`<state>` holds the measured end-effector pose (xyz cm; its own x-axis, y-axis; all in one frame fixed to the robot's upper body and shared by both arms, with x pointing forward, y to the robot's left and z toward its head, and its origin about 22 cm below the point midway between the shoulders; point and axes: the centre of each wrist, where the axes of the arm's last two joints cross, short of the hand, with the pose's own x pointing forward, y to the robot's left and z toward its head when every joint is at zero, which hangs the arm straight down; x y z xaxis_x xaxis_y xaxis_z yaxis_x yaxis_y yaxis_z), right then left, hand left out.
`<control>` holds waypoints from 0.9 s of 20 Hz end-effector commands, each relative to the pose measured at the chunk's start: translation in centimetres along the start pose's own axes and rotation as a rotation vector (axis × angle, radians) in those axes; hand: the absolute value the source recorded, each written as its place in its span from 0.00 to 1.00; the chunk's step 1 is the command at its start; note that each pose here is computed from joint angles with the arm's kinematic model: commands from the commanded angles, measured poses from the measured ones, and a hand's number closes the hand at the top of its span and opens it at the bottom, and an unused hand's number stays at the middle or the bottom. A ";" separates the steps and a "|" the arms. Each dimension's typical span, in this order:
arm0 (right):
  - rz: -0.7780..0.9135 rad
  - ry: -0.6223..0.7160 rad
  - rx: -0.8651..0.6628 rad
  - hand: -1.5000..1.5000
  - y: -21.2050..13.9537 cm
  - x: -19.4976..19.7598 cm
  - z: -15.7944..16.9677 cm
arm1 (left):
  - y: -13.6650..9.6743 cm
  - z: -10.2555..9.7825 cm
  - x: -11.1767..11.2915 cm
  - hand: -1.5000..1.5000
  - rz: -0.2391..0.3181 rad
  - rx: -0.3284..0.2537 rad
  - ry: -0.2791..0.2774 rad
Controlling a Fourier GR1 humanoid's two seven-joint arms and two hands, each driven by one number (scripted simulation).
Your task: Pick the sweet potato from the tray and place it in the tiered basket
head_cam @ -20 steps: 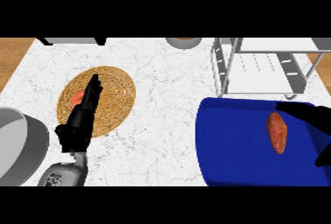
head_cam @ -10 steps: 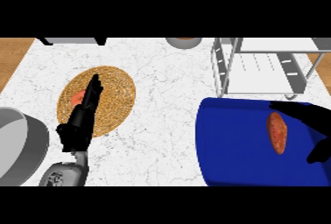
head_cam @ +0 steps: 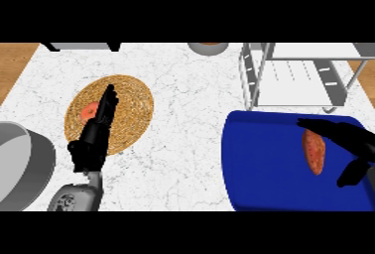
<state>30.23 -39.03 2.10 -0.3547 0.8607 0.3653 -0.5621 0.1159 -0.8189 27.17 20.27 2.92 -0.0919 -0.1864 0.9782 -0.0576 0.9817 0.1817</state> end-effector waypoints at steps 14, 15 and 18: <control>0.131 -0.049 -0.221 1.00 3.9 -0.1 -1.8 | -0.8 0.5 -1.0 0.50 0.002 0.010 -0.004; 0.104 -0.037 -0.235 1.00 3.9 0.2 -3.4 | -1.3 0.4 -0.1 0.50 -0.004 -0.003 -0.009; 0.128 0.069 -0.267 1.00 3.5 1.2 -4.3 | -0.2 -0.5 0.5 0.50 -0.007 -0.006 -0.010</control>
<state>30.85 -36.90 -1.48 -0.4185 0.8653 0.2759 -0.3262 0.1403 -0.9348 27.09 20.24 3.17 -0.0972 -0.1900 0.9770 -0.0561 0.9811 0.1852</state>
